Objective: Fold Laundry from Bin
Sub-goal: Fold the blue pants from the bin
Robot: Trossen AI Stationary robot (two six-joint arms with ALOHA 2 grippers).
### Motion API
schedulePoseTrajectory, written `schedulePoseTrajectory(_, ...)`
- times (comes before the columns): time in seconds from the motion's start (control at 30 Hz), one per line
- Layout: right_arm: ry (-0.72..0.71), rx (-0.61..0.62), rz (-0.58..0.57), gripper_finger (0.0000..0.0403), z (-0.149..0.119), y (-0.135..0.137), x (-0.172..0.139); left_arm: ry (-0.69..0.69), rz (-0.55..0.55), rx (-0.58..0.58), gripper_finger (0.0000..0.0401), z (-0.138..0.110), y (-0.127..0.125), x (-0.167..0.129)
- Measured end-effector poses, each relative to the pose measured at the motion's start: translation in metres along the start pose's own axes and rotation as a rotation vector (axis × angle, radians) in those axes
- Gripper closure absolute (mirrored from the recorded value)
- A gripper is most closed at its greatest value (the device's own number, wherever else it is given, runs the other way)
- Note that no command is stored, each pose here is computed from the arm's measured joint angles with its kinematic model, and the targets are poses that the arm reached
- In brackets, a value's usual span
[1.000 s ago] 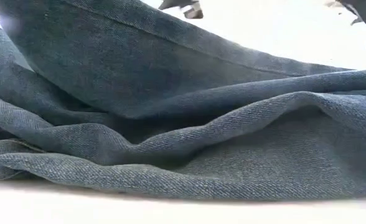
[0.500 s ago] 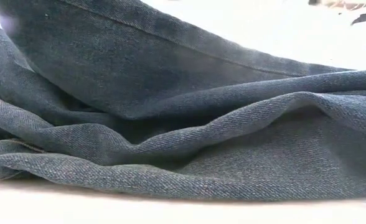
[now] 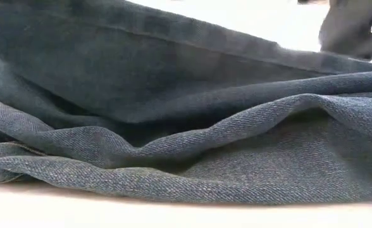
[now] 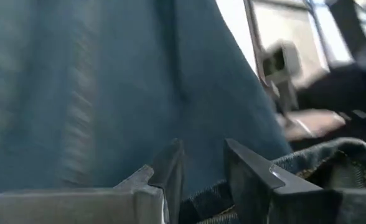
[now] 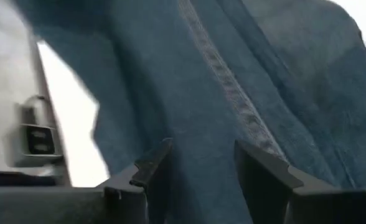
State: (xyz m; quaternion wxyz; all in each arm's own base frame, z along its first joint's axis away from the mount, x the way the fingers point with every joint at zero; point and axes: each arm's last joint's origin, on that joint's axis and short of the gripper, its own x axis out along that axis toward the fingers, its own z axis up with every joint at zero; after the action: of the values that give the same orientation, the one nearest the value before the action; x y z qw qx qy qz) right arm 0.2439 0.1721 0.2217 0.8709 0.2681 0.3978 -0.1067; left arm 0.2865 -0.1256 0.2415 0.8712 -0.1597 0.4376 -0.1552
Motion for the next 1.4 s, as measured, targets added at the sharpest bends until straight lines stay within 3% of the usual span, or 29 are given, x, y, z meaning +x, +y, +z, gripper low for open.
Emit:
schedulePoseTrajectory(0.1, 0.046, -0.021, -0.027, 0.0207, -0.008, -0.002, 0.010, 0.127, -0.045, -0.073, 0.0298, -0.009, 0.002, 0.005)
schedulePoseTrajectory(0.2, 0.095, -0.052, -0.068, 0.0207, -0.018, -0.004, 0.020, 0.249, -0.017, -0.106, 0.0298, -0.021, 0.002, 0.001)
schedulePoseTrajectory(0.33, 0.125, -0.077, -0.120, 0.0207, -0.028, -0.006, 0.038, 0.509, 0.138, -0.127, 0.0298, -0.051, 0.003, -0.010)
schedulePoseTrajectory(0.43, 0.142, -0.091, -0.155, 0.0207, -0.034, -0.008, 0.050, 0.631, 0.262, -0.126, 0.0298, -0.071, 0.000, -0.016)
schedulePoseTrajectory(0.63, 0.148, -0.075, -0.179, 0.0207, -0.028, -0.013, 0.053, 0.666, 0.463, -0.153, 0.0298, -0.095, -0.003, -0.020)
schedulePoseTrajectory(0.73, 0.133, -0.071, -0.145, 0.0207, -0.018, -0.013, 0.035, 0.583, 0.563, -0.144, 0.0298, -0.090, -0.006, -0.041)
schedulePoseTrajectory(0.87, 0.069, -0.042, -0.043, 0.0207, 0.000, -0.010, 0.000, 0.332, 0.579, -0.185, 0.0298, -0.073, -0.010, -0.077)
schedulePoseTrajectory(1.03, 0.040, -0.052, 0.087, 0.0207, -0.003, 0.000, -0.034, -0.105, 0.405, -0.130, 0.0298, -0.050, -0.021, -0.109)
schedulePoseTrajectory(1.17, 0.100, -0.176, 0.104, 0.0207, -0.033, 0.010, -0.037, -0.263, 0.366, -0.046, 0.0298, -0.039, -0.021, -0.103)
schedulePoseTrajectory(1.27, 0.158, -0.233, 0.065, 0.0207, -0.057, 0.013, -0.030, -0.258, 0.377, -0.045, 0.0298, -0.037, -0.012, -0.081)
schedulePoseTrajectory(1.4, 0.210, -0.204, -0.029, 0.0209, -0.080, 0.011, -0.017, -0.227, 0.367, -0.021, 0.0298, -0.035, 0.002, -0.049)
